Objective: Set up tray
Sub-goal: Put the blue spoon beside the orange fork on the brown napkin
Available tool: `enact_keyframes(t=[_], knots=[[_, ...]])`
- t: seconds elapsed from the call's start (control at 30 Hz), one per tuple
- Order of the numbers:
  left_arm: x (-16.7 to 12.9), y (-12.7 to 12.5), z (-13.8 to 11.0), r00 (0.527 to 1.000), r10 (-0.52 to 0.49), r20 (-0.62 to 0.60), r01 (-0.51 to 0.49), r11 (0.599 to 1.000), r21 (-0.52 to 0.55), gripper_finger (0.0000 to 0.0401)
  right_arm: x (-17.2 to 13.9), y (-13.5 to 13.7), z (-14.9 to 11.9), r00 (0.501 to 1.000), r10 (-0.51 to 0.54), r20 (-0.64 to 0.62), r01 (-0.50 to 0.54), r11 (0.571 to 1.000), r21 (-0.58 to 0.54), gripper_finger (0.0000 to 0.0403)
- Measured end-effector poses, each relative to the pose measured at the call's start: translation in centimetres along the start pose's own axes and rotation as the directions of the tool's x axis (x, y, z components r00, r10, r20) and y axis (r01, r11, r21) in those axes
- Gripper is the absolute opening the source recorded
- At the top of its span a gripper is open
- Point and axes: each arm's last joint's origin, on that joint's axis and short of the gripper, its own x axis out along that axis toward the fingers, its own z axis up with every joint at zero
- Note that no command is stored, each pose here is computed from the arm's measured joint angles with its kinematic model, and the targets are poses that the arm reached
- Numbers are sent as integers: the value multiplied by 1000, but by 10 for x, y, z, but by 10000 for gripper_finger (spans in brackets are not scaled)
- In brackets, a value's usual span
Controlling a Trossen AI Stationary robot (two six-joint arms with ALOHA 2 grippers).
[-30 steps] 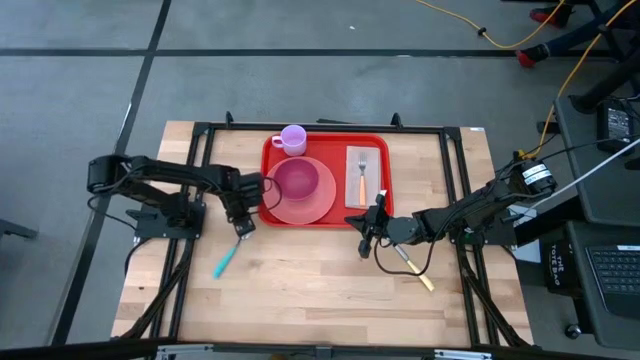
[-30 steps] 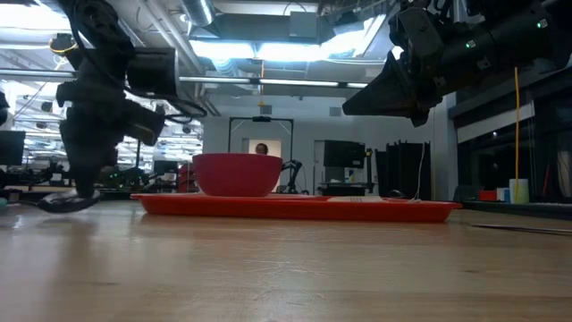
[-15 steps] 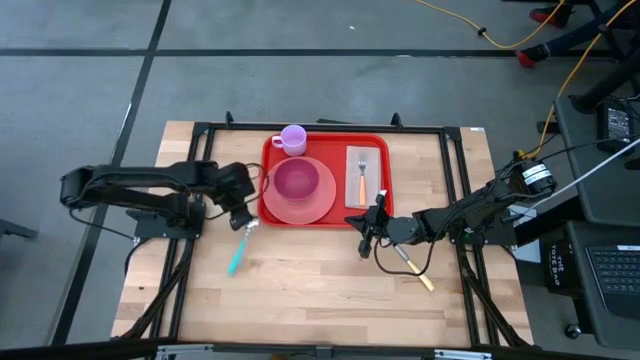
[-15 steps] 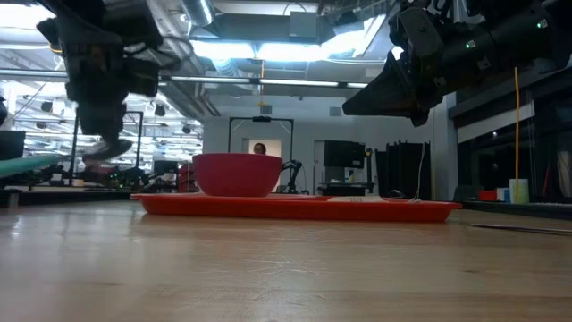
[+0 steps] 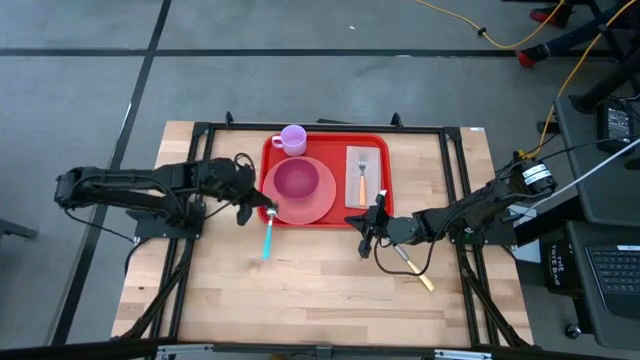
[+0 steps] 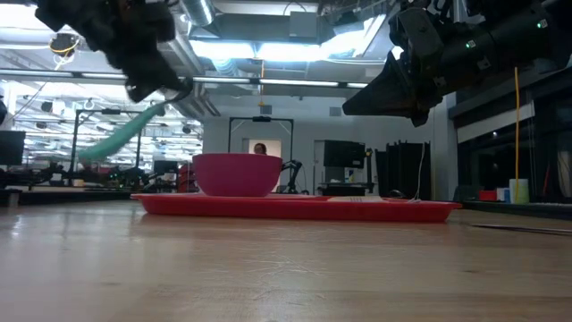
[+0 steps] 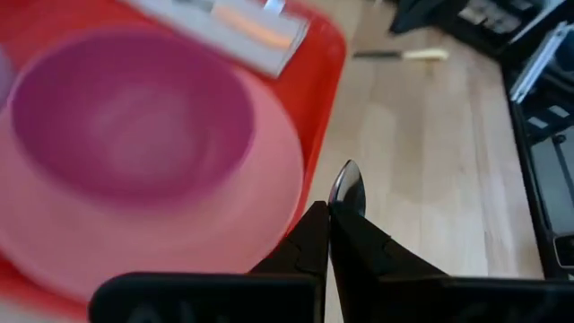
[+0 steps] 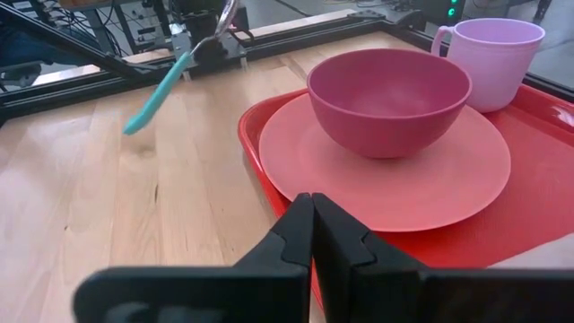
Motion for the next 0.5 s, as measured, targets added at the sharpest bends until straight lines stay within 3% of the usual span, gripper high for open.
enact_keyframes(t=[0.27,0.5], knots=[[19,-18,17,983,-92,161,63,982,180,2,0,0,0,1000,0,1,0,1000,5,8],[33,-26,33,935,-94,342,-6,960,280,2,0,0,0,1000,1,3,-1,1000,-5,8]])
